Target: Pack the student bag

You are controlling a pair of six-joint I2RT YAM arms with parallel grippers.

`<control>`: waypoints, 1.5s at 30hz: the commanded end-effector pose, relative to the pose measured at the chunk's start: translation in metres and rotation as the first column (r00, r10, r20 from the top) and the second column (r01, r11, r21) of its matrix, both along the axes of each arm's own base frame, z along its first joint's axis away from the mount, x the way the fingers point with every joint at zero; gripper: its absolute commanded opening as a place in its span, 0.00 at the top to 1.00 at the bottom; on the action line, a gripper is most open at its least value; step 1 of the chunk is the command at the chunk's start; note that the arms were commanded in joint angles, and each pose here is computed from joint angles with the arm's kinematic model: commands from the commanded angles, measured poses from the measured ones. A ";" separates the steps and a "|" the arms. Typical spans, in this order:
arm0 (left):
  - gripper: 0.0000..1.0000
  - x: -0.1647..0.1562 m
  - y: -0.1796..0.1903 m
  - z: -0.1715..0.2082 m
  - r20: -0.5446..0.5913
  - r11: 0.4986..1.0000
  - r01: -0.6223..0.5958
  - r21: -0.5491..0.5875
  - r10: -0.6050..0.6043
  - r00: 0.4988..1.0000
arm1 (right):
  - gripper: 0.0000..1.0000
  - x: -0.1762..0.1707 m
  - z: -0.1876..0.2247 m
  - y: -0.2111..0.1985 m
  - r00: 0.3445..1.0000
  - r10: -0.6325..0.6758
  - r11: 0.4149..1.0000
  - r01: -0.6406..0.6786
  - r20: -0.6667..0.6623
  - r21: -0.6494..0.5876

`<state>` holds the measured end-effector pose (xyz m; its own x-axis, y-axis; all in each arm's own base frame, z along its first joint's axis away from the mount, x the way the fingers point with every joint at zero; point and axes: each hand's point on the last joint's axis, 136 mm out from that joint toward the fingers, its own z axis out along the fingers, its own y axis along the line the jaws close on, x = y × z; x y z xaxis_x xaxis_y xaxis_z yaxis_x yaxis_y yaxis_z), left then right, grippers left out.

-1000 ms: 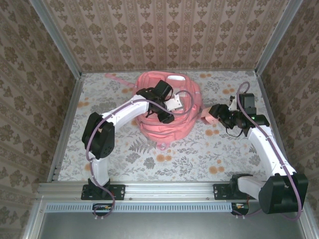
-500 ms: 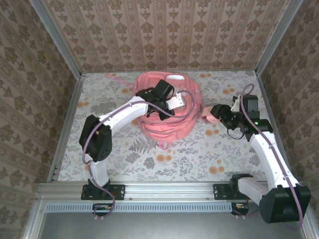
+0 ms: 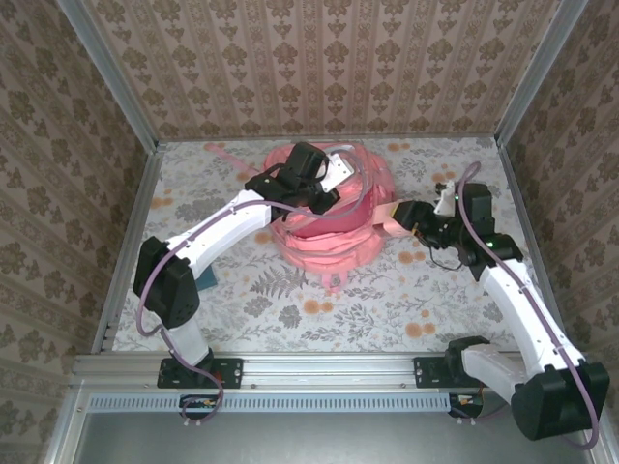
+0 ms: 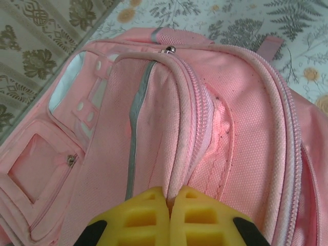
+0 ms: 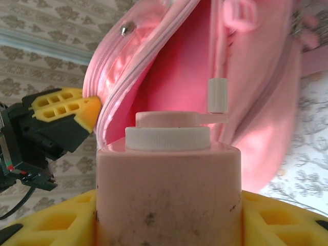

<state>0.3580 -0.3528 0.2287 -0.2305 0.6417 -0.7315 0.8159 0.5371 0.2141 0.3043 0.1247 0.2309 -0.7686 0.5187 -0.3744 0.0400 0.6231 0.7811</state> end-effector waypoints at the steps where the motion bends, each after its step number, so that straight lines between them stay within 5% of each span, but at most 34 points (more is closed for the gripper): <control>1: 1.00 0.002 -0.009 0.092 0.143 0.967 -0.035 -0.252 0.073 0.987 | 0.48 0.013 0.021 0.027 0.996 0.055 0.994 -0.061 0.066 0.090; 8: 1.00 -0.007 -0.020 0.111 0.138 0.950 -0.033 -0.311 0.080 0.987 | 0.52 0.051 -0.007 0.037 0.997 -0.033 0.995 0.040 -0.068 0.095; 20: 1.00 -0.012 -0.027 0.105 0.069 0.930 -0.069 -0.360 0.101 0.993 | 0.53 0.136 -0.042 0.035 0.960 -0.261 0.944 0.275 -0.097 0.184; 26: 1.00 -0.011 -0.033 0.098 0.036 0.927 -0.078 -0.368 0.099 0.994 | 0.47 0.166 -0.059 0.057 0.960 -0.252 0.937 0.274 -0.125 0.217; 31: 1.00 -0.009 -0.032 0.092 0.027 0.933 -0.092 -0.348 0.108 0.994 | 0.26 0.158 -0.071 0.058 0.957 -0.236 0.942 0.269 -0.171 0.202; 35: 1.00 -0.009 -0.032 0.088 0.025 0.937 -0.093 -0.337 0.108 0.994 | 0.19 0.132 -0.080 0.046 0.939 -0.239 0.950 0.279 -0.246 0.141; 45: 1.00 -0.006 -0.034 0.081 0.016 0.939 -0.091 -0.332 0.102 0.995 | 0.37 0.107 -0.094 0.040 0.919 -0.224 0.958 0.269 -0.324 0.101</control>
